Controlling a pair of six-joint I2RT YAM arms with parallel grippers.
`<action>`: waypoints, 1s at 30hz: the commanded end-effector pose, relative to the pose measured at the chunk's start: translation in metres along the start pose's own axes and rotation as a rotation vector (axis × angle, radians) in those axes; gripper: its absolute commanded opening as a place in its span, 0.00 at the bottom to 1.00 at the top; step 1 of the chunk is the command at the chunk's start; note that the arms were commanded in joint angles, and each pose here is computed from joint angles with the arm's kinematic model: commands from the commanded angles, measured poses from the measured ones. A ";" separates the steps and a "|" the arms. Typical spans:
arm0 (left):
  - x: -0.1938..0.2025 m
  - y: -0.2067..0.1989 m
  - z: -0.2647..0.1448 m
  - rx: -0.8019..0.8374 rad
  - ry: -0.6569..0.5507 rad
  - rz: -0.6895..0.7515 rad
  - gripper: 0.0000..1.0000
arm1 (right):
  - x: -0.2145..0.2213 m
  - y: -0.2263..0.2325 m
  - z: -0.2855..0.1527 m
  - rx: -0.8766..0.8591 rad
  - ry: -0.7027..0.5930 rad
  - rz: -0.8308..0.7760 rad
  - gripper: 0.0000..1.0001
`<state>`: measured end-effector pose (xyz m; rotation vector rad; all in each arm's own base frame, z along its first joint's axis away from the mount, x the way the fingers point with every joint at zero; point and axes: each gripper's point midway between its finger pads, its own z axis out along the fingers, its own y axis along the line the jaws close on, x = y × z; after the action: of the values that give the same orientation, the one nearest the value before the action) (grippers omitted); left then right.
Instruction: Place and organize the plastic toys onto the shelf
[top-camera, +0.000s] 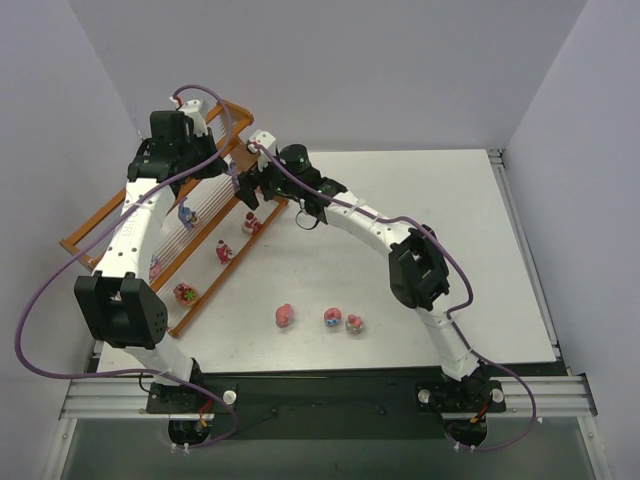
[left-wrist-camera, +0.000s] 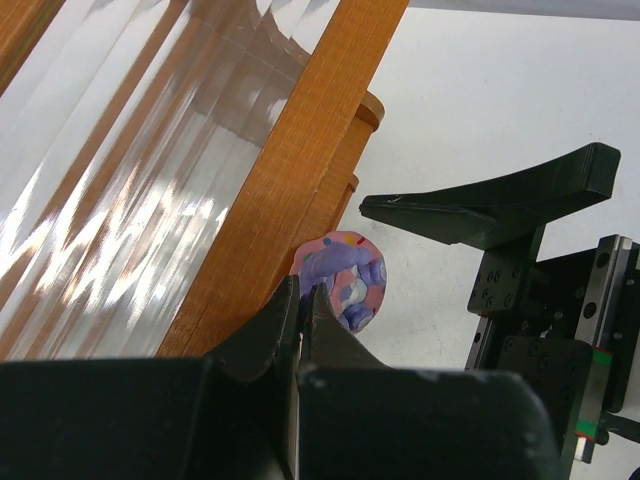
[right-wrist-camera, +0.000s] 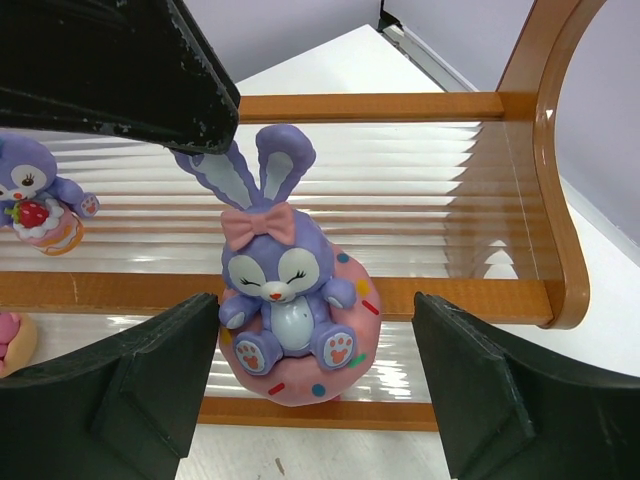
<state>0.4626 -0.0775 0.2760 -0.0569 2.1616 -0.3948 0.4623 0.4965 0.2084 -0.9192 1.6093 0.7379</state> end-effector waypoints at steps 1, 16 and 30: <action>-0.028 -0.005 -0.022 0.018 -0.101 0.001 0.00 | -0.017 -0.001 0.001 0.017 -0.058 -0.038 0.81; -0.029 -0.006 -0.025 0.018 -0.106 0.002 0.00 | -0.009 0.002 0.001 0.017 -0.037 -0.021 0.77; -0.029 -0.011 -0.027 0.042 -0.103 0.001 0.01 | -0.013 0.003 0.003 0.039 -0.045 -0.003 0.17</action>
<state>0.4599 -0.0757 0.2784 -0.0610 2.1570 -0.3994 0.4627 0.4965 0.2040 -0.8937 1.6316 0.7191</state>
